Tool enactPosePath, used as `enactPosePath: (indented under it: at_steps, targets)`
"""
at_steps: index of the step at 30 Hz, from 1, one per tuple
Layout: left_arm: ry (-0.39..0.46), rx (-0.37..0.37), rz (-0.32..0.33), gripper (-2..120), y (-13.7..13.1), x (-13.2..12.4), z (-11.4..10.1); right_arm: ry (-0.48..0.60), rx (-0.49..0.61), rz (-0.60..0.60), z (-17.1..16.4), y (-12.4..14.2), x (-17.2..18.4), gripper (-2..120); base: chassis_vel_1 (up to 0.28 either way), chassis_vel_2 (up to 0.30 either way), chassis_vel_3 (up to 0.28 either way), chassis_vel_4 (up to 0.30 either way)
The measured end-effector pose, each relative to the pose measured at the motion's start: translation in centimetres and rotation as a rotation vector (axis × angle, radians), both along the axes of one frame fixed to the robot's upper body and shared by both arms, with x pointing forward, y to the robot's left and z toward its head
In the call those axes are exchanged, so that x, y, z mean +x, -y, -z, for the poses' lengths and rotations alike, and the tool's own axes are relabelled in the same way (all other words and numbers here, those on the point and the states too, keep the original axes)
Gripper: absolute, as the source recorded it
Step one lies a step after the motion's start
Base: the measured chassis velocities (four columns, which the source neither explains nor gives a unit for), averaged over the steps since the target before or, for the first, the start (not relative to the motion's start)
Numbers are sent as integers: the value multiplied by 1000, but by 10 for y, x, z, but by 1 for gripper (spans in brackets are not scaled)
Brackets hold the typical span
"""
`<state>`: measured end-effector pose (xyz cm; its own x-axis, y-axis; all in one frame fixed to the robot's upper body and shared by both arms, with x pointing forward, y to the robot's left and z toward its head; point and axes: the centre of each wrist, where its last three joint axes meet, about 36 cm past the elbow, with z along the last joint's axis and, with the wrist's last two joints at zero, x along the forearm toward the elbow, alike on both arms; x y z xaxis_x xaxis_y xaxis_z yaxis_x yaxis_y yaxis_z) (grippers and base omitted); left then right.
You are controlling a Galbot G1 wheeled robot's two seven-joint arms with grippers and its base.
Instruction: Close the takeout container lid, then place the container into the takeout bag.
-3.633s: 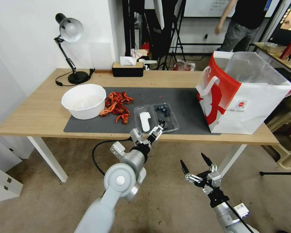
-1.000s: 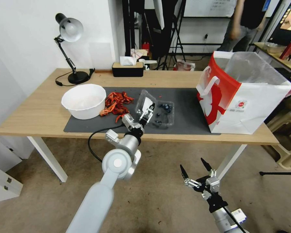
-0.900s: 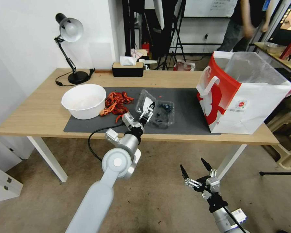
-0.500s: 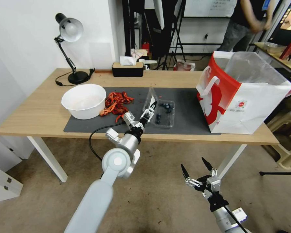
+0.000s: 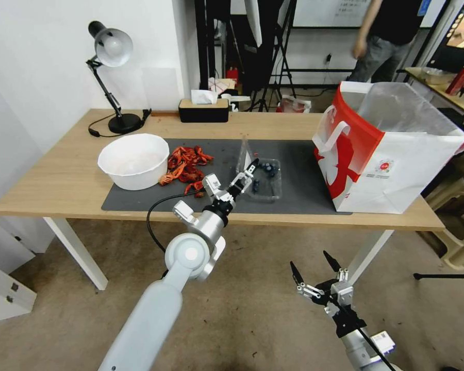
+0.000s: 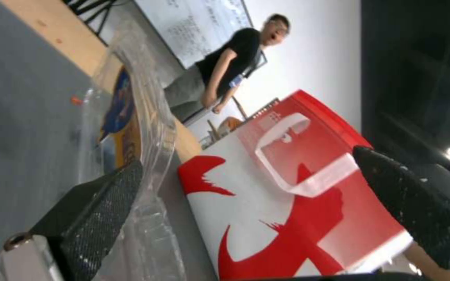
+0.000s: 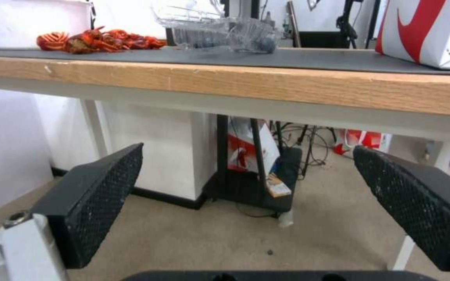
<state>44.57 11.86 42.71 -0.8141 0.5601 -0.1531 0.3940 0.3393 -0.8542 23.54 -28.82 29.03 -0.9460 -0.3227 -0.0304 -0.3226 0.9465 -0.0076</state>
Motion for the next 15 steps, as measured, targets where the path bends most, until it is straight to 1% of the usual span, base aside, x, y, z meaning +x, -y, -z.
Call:
enactPosePath:
  at_steps: [3, 4, 6, 7, 9, 10, 11, 14, 15]
  targets:
    - [68, 27, 49, 100, -8, 5, 6, 1, -1, 0, 0, 0, 0, 100, 0, 0, 0, 0]
    - [68, 27, 49, 100, -8, 5, 6, 1, -1, 0, 0, 0, 0, 100, 0, 0, 0, 0]
    - [112, 45, 86, 100, -14, 9, 11, 2, -2, 0, 0, 0, 0, 100, 0, 0, 0, 0]
    - [112, 45, 86, 100, -14, 9, 11, 2, -2, 0, 0, 0, 0, 100, 0, 0, 0, 0]
    - [148, 62, 115, 100, -19, 12, 15, 3, -3, -1, 0, -1, 1, 100, 0, 0, 0, 0]
    - [180, 78, 140, 100, -23, 14, 19, 3, -3, -1, 0, -1, 1, 100, 0, 0, 0, 0]
    - [180, 78, 140, 100, -23, 14, 19, 3, -3, -1, 0, -1, 1, 100, 0, 0, 0, 0]
    - [250, 119, 197, 100, -28, 19, 26, 4, -5, -2, 0, -2, 1, 100, 0, 0, 0, 0]
    - [250, 119, 197, 100, -28, 19, 26, 4, -5, -2, 0, -2, 1, 100, 0, 0, 0, 0]
